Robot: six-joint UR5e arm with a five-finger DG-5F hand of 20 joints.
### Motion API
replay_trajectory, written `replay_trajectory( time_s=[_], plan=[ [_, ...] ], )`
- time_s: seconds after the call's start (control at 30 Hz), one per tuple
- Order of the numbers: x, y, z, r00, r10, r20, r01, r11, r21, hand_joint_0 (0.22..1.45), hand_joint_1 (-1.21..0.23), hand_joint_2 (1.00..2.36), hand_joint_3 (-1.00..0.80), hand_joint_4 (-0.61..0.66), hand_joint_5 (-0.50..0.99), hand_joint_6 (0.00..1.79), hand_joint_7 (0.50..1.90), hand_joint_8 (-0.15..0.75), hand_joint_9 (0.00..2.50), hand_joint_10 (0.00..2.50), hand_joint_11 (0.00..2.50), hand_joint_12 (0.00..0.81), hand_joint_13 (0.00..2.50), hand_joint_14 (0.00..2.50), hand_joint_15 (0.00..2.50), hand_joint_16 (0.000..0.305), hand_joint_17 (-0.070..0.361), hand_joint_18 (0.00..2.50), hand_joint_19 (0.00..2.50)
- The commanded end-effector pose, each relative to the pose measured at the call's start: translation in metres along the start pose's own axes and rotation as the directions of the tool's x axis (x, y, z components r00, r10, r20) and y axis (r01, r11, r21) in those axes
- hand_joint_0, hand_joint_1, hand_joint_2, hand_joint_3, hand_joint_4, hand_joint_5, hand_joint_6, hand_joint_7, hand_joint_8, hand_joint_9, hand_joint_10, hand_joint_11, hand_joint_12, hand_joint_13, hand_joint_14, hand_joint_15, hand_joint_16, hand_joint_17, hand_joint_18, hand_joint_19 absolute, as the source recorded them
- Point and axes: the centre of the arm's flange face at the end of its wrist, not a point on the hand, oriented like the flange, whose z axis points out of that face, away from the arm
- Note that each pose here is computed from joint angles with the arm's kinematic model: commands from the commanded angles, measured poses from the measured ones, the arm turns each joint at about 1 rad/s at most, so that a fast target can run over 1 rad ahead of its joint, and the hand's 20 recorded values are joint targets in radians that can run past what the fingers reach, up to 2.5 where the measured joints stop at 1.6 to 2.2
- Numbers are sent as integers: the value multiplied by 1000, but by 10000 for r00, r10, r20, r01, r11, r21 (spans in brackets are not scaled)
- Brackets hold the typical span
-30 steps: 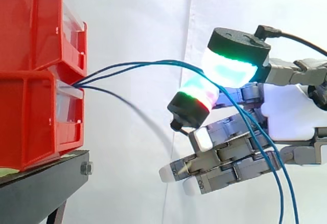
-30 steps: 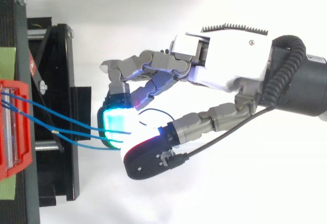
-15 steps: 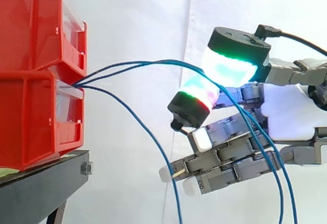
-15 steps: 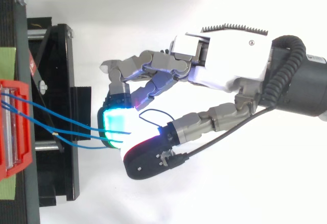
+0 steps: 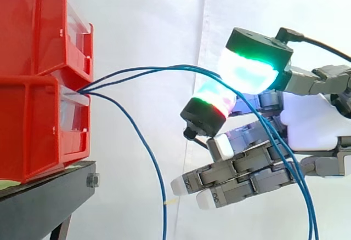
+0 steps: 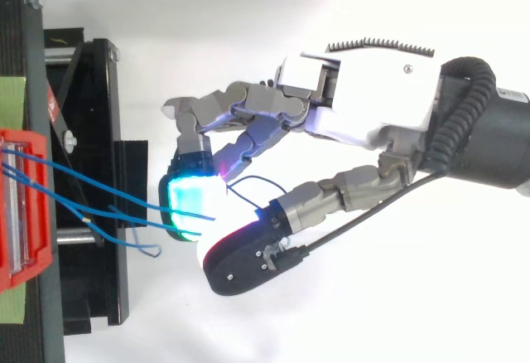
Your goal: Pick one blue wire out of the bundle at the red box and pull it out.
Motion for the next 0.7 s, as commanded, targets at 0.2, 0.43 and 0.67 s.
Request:
replay_trajectory(
  time_s=[0.2, 0.43, 0.67],
  plan=[
    [0, 0, 0, 10000, -14, 8, 14, 10000, 2, 643, -821, 1002, -481, 144, -121, 865, 1342, 250, 969, 28, 834, 414, 175, 5, 113, 54, 123, 0, 269],
    [1, 1, 0, 10000, 7, -22, -7, 10000, -13, 615, -765, 1005, -457, 172, -118, 871, 1318, 252, 984, 29, 833, 415, 179, 5, 111, 53, 120, 0, 273],
    [1, 0, 0, 10000, 17, -22, -17, 10000, 2, 499, -562, 1000, -500, 156, -102, 846, 1244, 266, 998, 26, 796, 430, 163, 5, 104, 56, 126, 0, 286]
  ],
)
